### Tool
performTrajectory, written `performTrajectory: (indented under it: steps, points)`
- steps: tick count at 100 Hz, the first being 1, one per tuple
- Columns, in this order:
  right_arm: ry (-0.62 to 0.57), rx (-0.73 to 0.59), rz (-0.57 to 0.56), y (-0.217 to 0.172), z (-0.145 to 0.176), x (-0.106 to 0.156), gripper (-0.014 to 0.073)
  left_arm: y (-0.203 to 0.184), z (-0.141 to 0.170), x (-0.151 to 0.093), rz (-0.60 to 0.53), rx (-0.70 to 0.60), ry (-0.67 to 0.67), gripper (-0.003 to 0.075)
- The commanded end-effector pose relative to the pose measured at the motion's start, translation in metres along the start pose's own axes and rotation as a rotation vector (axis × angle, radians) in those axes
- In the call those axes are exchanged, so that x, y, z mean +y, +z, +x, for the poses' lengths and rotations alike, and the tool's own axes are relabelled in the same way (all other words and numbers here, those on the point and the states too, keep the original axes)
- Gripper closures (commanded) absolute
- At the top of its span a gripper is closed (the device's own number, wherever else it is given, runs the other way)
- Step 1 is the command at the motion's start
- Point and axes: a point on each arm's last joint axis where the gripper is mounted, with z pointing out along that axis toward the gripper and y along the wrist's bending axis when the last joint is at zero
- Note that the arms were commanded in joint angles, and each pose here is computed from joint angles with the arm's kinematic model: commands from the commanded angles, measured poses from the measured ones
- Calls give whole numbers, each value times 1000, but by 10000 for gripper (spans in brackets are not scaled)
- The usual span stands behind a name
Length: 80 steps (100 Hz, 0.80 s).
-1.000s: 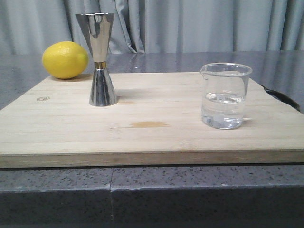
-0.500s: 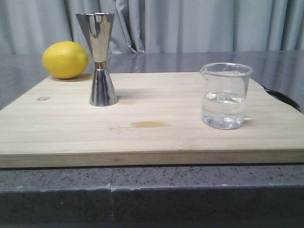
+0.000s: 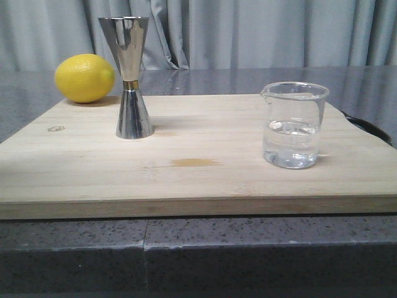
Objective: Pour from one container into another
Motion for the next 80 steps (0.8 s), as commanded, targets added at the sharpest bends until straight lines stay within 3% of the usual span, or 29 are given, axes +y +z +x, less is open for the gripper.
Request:
performTrajectory:
  steps: [1, 17, 39, 48, 68, 80]
  points:
    - [-2, -98, -15, -3, -18, 1, 667, 4, -19, -5, 46, -97, 24, 738]
    - [-1, -109, -15, -3, -19, 1, 585, 21, -19, -12, 88, -106, 57, 738]
    - [12, -146, -22, -4, -22, 2, 293, 42, -21, -23, 174, -159, 52, 699]
    - [13, -143, -22, -4, -22, 2, 258, 49, -20, -26, 194, -160, 47, 592]
    - [13, -143, -22, -4, -22, 2, 262, 56, -17, -27, 195, -134, 17, 223]
    - [28, -143, -30, -4, -22, 3, 262, 58, -16, -24, 184, -128, -3, 139]
